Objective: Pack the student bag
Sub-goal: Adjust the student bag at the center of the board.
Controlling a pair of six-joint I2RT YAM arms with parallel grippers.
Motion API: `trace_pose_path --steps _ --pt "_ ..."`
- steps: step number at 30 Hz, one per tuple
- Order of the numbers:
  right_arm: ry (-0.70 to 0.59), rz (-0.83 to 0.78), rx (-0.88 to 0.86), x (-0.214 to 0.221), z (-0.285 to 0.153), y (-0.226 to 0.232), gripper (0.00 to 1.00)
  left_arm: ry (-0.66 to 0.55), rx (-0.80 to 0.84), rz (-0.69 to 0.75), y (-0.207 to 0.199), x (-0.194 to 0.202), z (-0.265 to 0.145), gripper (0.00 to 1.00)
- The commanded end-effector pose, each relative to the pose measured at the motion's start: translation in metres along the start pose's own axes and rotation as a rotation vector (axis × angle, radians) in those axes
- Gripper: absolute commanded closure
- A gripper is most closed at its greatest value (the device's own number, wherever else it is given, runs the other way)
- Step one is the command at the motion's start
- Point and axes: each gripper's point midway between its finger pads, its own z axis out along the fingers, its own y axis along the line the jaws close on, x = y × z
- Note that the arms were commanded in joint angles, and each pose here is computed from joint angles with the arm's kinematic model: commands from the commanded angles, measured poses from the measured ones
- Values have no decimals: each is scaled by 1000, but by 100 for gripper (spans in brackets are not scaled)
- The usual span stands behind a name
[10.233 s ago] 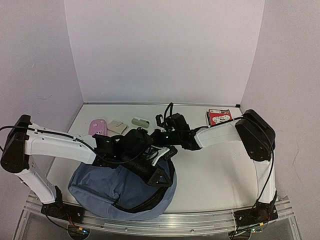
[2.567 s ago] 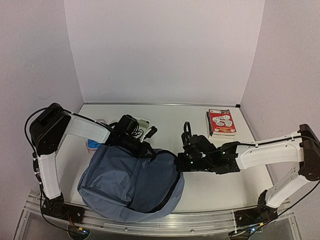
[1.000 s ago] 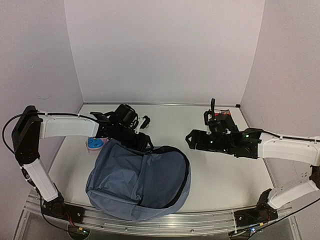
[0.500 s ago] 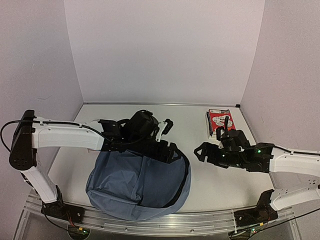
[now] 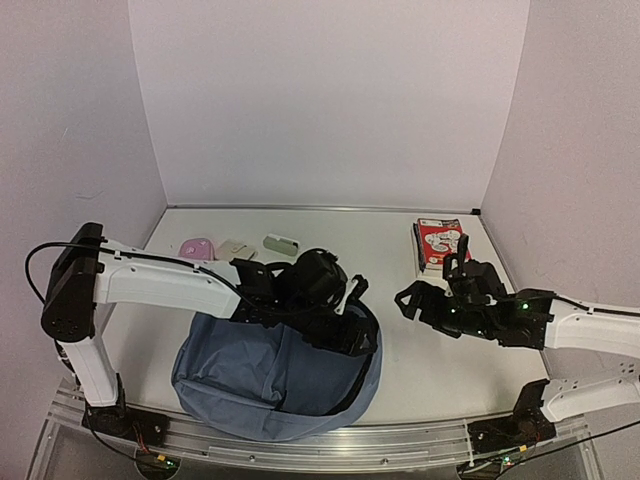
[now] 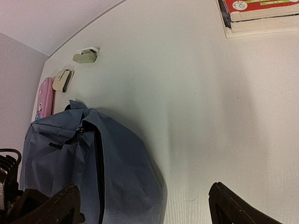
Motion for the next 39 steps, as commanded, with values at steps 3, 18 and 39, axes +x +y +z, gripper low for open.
trace_pose_path --steps 3,18,39 --pt "-39 30 1 -5 -4 -4 5 43 77 -10 -21 8 4 45" --pt "-44 32 6 -5 -5 -7 5 69 68 -26 -21 20 10 80" --pt "208 -175 -139 52 24 49 24 -174 -259 -129 56 4 -82 100"
